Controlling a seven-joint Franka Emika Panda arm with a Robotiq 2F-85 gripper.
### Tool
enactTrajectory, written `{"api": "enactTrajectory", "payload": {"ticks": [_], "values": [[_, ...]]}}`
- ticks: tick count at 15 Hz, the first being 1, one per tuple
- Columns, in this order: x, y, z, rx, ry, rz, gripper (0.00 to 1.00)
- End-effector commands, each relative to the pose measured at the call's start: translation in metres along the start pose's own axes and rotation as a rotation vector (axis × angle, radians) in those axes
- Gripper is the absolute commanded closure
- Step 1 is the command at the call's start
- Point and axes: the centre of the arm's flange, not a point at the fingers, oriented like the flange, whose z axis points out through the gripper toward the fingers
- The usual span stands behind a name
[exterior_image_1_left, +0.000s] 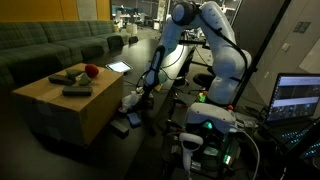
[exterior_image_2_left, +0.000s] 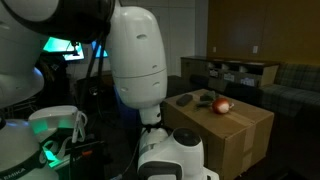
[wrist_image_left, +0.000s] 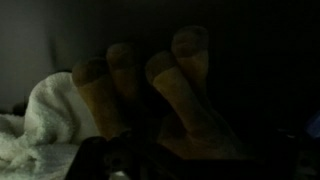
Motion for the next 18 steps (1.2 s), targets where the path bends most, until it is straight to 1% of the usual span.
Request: {"api": "enactTrajectory", "payload": {"ticks": [1, 4, 5, 6, 9, 10, 15, 17, 18], "values": [[0.009, 0.017, 0.018, 0.03, 0.004, -0.026, 0.0], [0.011, 0.021, 0.025, 0.053, 0.004, -0.034, 0.0], [0.012, 0.021, 0.028, 0.064, 0.004, -0.038, 0.03], [0.013, 0.021, 0.029, 0.072, 0.003, -0.044, 0.17], [0.017, 0.02, 0.032, 0.091, 0.003, -0.05, 0.36], [0.019, 0.021, 0.032, 0.098, 0.003, -0.05, 0.47], [0.025, 0.023, 0.026, 0.118, -0.01, -0.056, 0.84], [0.026, 0.022, 0.02, 0.12, -0.02, -0.058, 0.9], [0.027, 0.021, 0.016, 0.123, -0.025, -0.062, 0.9]]}}
